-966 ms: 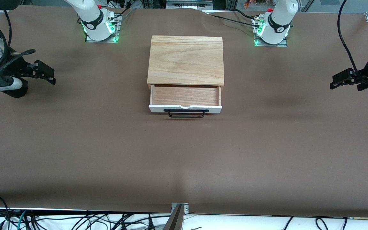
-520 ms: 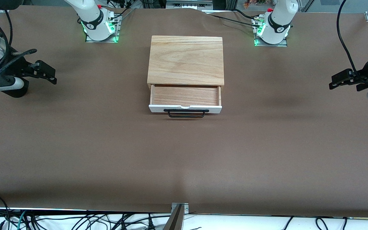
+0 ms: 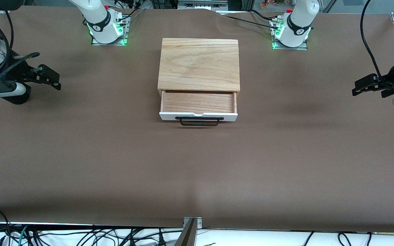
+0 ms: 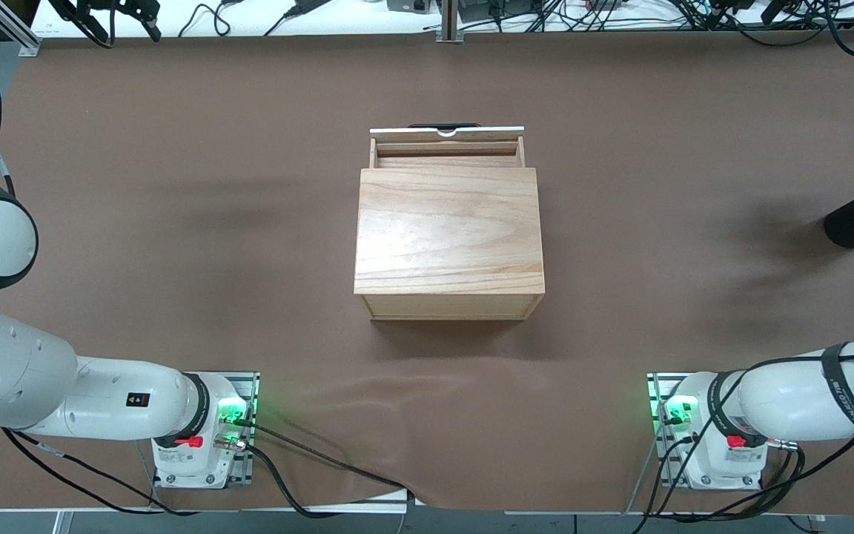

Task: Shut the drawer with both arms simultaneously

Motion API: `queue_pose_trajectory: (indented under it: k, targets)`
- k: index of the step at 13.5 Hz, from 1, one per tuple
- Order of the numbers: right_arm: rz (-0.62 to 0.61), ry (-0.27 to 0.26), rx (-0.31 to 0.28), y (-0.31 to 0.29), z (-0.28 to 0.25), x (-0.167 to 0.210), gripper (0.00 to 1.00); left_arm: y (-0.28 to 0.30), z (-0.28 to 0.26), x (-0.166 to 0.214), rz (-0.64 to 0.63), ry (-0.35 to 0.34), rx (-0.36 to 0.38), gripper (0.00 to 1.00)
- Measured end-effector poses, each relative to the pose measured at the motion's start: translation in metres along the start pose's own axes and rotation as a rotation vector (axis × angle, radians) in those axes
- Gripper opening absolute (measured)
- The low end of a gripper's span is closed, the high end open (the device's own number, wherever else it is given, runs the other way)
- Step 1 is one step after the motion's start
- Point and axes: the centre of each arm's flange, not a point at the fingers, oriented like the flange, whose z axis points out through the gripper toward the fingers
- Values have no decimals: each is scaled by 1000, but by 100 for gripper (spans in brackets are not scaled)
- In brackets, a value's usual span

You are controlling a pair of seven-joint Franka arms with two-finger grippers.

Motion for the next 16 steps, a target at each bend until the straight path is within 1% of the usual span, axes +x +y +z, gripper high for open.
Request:
queue_pose_trajectory:
  k: [2, 4, 5, 6, 7, 8, 9, 10, 11, 12, 14, 16]
  targets:
    - [-19, -13, 36, -16, 12, 6, 100, 0, 0, 1, -2, 3, 0, 100]
    - [-22, -38, 105, -30, 30, 15, 100, 2, 2, 2, 0, 0, 0, 100]
    - [-16, -56, 145, -33, 40, 19, 100, 7, 5, 3, 9, -5, 0, 100]
    - [-10, -83, 172, -35, 55, 24, 100, 16, 11, 6, 26, -16, 0, 100]
    - [-8, -122, 186, -38, 78, 31, 100, 28, 20, 11, 45, -32, 0, 100]
    - [-11, -159, 187, -41, 102, 38, 100, 40, 30, 16, 63, -48, 0, 100]
    - [-20, -183, 186, -47, 121, 45, 100, 53, 42, 22, 82, -64, -5, 100]
    - [-27, -188, 185, -52, 130, 50, 100, 67, 57, 29, 103, -83, -15, 100]
    - [-29, -175, 187, -54, 131, 55, 100, 81, 74, 39, 121, -93, -25, 100]
    - [-28, -147, 197, -56, 133, 60, 100, 94, 93, 51, 132, -96, -37, 100]
    - [-40, -88, 258, -72, 149, 75, 100, 122, 128, 74, 115, -91, -71, 100]
    - [-48, -51, 318, -108, 189, 93, 100, 154, 160, 93, 74, -65, -104, 100]
